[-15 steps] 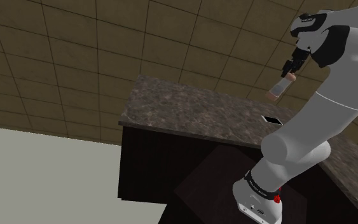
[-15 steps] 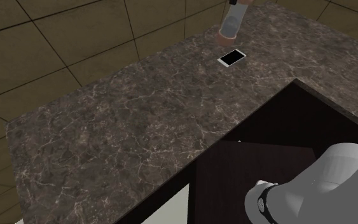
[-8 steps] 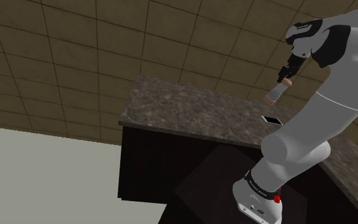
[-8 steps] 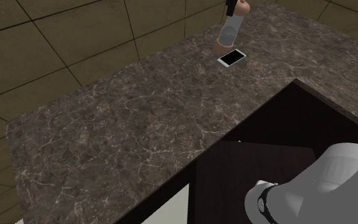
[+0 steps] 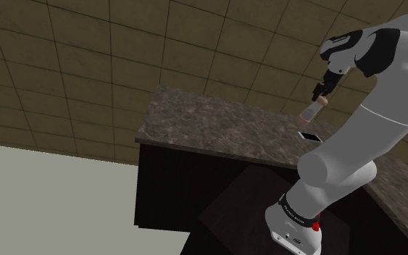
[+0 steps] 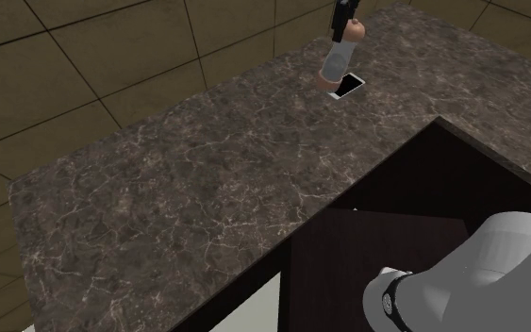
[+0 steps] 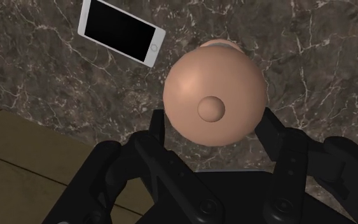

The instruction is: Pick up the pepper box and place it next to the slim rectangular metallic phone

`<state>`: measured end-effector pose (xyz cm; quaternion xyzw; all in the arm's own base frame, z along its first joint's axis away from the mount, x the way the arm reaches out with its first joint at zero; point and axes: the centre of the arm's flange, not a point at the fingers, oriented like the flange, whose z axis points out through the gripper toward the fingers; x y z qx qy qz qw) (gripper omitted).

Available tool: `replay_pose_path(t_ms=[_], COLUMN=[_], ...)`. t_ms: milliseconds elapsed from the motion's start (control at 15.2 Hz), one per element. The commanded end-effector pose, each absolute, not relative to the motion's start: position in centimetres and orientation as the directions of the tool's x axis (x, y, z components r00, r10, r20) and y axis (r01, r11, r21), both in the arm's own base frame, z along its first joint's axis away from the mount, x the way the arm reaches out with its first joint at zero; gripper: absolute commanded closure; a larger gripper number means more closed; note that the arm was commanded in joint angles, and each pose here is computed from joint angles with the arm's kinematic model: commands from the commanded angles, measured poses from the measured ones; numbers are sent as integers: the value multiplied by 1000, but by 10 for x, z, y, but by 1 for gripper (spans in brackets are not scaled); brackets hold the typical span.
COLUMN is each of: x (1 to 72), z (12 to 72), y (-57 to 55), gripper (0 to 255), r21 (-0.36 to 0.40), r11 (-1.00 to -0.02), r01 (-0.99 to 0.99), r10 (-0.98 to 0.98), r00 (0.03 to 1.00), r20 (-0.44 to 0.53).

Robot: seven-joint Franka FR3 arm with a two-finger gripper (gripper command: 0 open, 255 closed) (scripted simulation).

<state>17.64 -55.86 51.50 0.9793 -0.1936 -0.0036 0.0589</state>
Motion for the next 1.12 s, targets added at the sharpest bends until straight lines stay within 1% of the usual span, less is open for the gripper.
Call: replay_pose_path(t_ms=[0, 1056], x=[178, 178], z=[504, 420], y=[-559, -559], gripper=[255, 255], r21=[117, 117], r11=[-918, -918], r01=[-379, -379], r10=[-380, -380], r00=[925, 925], r20=[17, 17])
